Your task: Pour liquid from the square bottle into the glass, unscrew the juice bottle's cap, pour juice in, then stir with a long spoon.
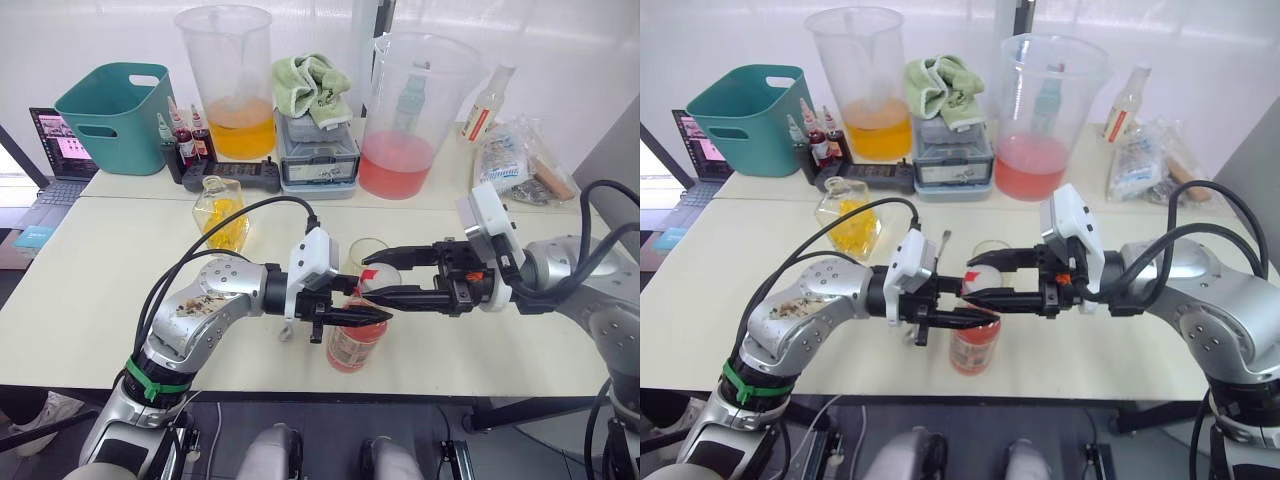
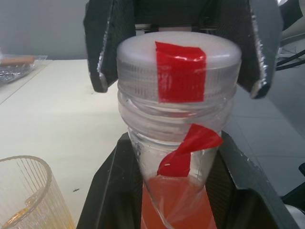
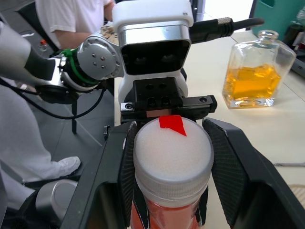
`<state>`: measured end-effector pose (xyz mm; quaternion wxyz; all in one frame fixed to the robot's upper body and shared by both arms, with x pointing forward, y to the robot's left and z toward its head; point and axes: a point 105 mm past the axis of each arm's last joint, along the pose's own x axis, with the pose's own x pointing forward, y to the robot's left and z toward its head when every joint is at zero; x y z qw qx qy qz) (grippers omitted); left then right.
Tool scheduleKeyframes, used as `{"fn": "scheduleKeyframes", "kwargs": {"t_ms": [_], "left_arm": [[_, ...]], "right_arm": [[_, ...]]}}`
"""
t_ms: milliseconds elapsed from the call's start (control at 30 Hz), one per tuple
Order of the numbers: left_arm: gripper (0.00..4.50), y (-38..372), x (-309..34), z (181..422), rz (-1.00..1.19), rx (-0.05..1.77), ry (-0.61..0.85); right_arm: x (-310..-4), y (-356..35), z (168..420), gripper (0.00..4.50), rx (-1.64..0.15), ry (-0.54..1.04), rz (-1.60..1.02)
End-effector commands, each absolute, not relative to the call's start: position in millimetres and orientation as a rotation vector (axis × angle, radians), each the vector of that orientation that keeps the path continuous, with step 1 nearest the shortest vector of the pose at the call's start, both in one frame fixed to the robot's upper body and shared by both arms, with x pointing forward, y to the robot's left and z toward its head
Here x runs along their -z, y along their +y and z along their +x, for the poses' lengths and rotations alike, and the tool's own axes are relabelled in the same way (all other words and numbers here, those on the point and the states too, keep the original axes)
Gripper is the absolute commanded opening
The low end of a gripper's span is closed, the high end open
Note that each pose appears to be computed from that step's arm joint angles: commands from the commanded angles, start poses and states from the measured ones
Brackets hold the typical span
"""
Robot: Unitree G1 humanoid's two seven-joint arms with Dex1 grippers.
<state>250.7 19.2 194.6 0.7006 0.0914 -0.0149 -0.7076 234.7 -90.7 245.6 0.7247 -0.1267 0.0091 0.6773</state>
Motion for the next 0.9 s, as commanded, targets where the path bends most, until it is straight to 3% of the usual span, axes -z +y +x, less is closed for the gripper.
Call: {"fn": "scheduleKeyframes", "kwargs": {"t_ms": [33, 900], "left_arm": [[1.31, 17, -186, 251, 0.201, 1.557, 0.010], [1.31, 21, -183, 249, 0.187, 1.520, 0.025]], "right_arm": [[-243, -86, 232, 1.71, -1.599, 0.012, -0.361], [-260, -85, 245, 1.71, -1.717, -0.057, -0.438]]}}
